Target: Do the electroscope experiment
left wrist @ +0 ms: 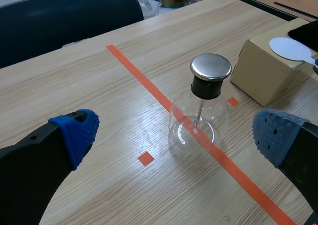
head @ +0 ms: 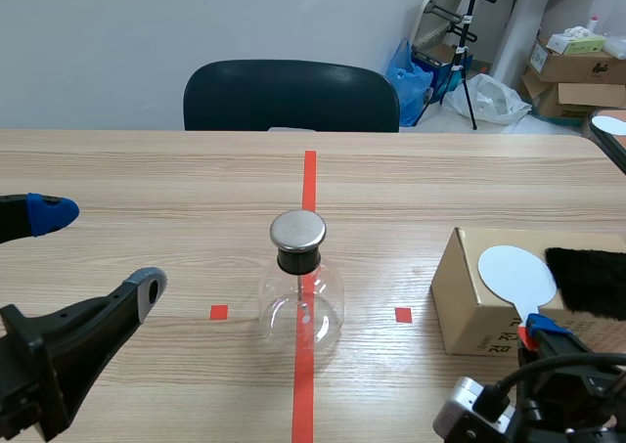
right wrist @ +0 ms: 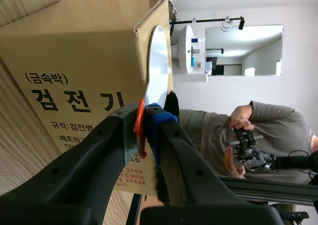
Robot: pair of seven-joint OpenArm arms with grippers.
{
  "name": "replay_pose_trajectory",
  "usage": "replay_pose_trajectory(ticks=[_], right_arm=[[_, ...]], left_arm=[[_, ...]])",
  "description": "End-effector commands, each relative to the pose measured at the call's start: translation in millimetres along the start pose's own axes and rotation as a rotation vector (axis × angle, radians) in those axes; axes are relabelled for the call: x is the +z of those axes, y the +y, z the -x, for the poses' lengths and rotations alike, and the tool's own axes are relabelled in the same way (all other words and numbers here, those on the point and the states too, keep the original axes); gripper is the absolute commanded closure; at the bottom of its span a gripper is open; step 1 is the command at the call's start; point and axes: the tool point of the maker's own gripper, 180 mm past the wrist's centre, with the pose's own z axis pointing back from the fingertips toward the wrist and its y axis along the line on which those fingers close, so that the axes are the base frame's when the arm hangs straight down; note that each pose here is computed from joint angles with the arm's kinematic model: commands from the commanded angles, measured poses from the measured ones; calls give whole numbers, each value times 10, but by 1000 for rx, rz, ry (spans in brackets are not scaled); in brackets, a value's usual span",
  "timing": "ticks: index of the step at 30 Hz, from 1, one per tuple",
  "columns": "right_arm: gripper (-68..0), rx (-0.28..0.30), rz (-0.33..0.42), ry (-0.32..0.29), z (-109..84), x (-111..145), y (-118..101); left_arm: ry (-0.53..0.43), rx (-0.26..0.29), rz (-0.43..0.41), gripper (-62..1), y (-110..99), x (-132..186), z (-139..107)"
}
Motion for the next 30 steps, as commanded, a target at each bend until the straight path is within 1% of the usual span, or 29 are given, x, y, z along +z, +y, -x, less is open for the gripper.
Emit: replay_pose_trajectory(ticks=[1, 25, 30], right_arm=[[-9, 6, 73, -1, 29, -30, -170], [-9, 6, 74, 0, 29, -30, -170], [-9, 6, 74, 0, 29, -30, -170]], left_arm=[[-30, 5, 3, -623, -29, -20, -85], [-26, 5, 3, -623, -30, -20, -77], [-6, 5, 3, -623, -30, -20, -42]])
